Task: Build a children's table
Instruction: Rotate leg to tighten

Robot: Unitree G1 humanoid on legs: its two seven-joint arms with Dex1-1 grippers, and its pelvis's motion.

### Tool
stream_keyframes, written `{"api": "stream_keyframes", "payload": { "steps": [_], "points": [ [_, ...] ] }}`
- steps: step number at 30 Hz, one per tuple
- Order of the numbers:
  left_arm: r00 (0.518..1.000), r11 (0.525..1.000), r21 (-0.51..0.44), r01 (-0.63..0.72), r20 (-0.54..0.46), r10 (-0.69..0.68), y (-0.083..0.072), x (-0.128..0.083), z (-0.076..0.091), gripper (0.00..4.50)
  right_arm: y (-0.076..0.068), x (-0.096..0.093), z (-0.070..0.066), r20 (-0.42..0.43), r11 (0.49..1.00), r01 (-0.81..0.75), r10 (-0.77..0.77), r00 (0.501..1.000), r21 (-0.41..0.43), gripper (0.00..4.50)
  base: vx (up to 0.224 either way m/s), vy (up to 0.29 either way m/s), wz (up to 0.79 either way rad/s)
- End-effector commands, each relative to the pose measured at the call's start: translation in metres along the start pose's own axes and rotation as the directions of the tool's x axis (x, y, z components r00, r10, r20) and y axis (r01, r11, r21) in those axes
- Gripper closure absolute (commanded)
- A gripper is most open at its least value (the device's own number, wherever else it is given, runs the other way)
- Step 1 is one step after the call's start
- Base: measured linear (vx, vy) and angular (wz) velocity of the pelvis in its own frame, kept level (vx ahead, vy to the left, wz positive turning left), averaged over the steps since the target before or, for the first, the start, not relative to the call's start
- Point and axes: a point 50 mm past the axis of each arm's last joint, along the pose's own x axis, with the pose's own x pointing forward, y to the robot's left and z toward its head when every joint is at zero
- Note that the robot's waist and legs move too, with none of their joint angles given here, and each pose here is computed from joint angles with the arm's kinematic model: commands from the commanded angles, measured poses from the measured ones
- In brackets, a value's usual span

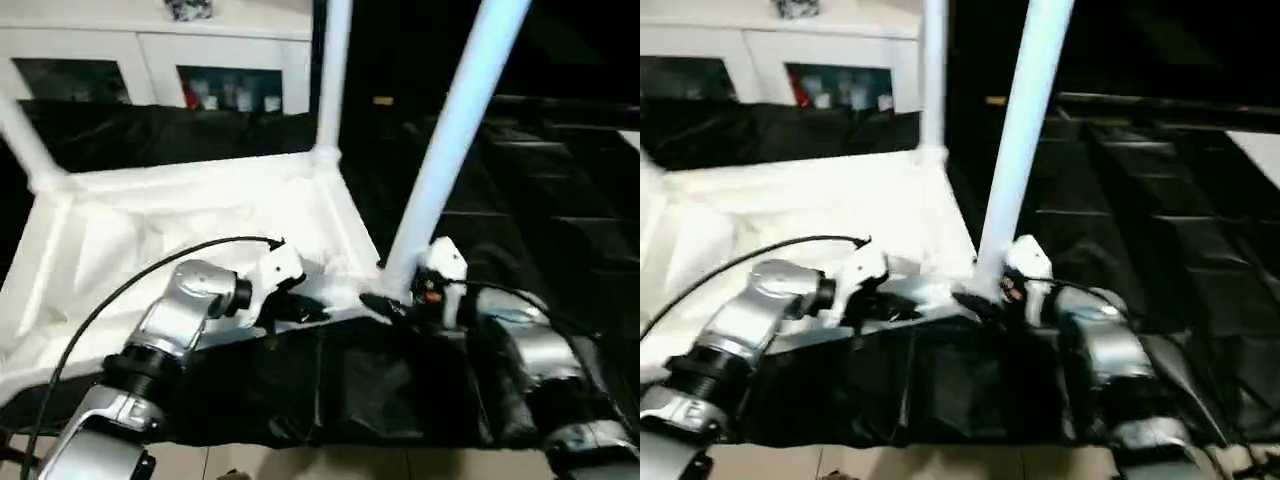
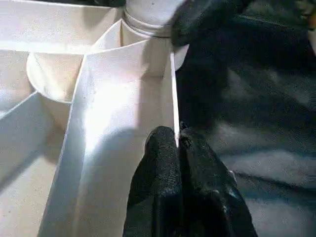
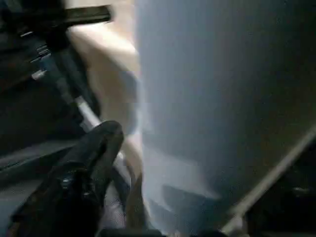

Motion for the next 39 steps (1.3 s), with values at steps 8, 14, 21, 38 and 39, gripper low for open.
{"api": "stream_keyframes", "payload": {
  "steps": [8, 14, 21, 38, 39],
  "points": [
    [0.995, 0.994, 0.042, 0.099, 0.028, -0.100, -0.004, -0.001, 0.006, 4.50, 0.017, 0.010, 0.003, -0.027, 0.967, -0.254, 0.254, 0.967, 0.005, 1.84, 0.000, 0.000, 0.00],
    [0.993, 0.992, 0.041, 0.120, 0.016, -0.120, -0.005, -0.006, 0.002, 4.50, 0.022, 0.011, 0.004, -0.020, 0.955, -0.295, 0.295, 0.955, 0.021, 2.12, 0.000, 0.000, 0.00],
    [0.992, 0.992, 0.036, 0.125, 0.018, -0.125, -0.008, -0.005, 0.001, 4.50, 0.029, 0.012, -0.001, 0.006, 0.955, -0.293, 0.293, 0.956, 0.053, 2.44, 0.000, 0.000, 0.00],
    [0.992, 0.994, -0.010, -0.107, 0.064, 0.108, -0.007, 0.047, 0.017, 4.50, 0.015, 0.050, -0.030, -0.026, 0.895, 0.361, -0.367, 0.930, 0.262, 2.51, -0.003, 0.000, 0.00],
    [0.988, 0.990, -0.018, -0.138, 0.068, 0.139, -0.007, 0.053, 0.020, 4.50, 0.014, 0.056, -0.029, -0.032, 0.878, 0.394, -0.401, 0.916, 0.272, 2.51, 0.000, 0.000, 0.00]
  ]
}}
